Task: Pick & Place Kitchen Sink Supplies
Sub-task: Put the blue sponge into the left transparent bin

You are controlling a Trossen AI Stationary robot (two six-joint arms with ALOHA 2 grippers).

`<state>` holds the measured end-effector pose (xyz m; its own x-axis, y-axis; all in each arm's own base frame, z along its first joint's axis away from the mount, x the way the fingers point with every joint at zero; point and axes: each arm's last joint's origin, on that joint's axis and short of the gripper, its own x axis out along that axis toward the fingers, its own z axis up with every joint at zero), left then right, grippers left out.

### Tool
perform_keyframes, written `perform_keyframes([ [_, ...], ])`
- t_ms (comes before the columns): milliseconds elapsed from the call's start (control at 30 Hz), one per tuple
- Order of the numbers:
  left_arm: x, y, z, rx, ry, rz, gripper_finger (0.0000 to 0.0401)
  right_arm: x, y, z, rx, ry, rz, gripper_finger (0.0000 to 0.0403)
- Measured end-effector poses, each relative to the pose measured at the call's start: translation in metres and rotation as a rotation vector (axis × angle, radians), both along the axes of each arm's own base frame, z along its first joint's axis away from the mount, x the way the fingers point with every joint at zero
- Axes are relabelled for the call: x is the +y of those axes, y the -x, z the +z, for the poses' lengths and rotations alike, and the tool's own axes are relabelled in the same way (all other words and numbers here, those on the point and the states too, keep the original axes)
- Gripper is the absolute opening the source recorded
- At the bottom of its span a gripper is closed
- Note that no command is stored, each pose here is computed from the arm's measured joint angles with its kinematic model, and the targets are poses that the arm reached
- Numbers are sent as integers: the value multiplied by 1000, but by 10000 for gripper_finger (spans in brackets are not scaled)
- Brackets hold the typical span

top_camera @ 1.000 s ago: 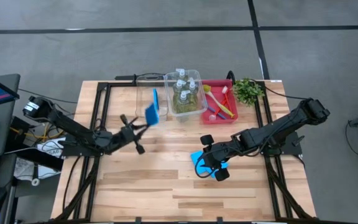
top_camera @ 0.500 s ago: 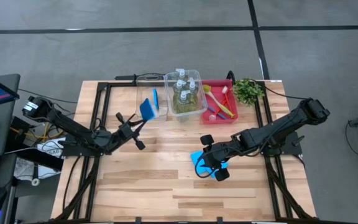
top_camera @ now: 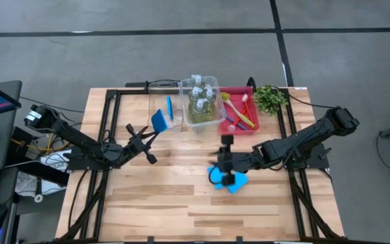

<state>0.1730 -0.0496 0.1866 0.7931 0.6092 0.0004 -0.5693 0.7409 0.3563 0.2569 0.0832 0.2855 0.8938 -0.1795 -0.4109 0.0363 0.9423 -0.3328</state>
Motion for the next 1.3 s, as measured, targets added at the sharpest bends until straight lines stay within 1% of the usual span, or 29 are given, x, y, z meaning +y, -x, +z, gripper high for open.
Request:
perform_keyframes([
  [67, 0, 1, -2, 1, 3, 0, 23, -3, -1, 5, -66, 41, -117, 122],
  [100, 0, 1, -2, 1, 4, 0, 23, -4, -1, 6, -82, 61, -157, 122],
  [167, 1, 1, -2, -1, 4, 0, 24, -5, -1, 7, -87, 89, -192, 122],
  [367, 1, 1, -2, 1, 4, 0, 24, -5, -1, 5, -63, 86, -165, 122],
  [867, 0, 1, -2, 2, 2, -14, 25, -5, -1, 5, -62, 85, -164, 122],
  [933, 1, 1, -3, 10, -6, 7, 23, -5, -1, 5, -62, 85, -164, 122],
  [1000, 1, 2, -3, 38, -38, 40, 19, -5, -1, 5, -62, 85, -164, 122],
  [1067, 1, 0, 1, 70, -69, 97, 16, -5, -1, 4, -60, 86, -164, 122],
  [1200, -2, -4, 20, 140, -154, 247, 15, -5, 0, 3, -40, 95, -163, 122],
  [1300, -5, -9, 43, 227, -219, 370, 14, -5, 0, 3, -39, 96, -163, 122],
])
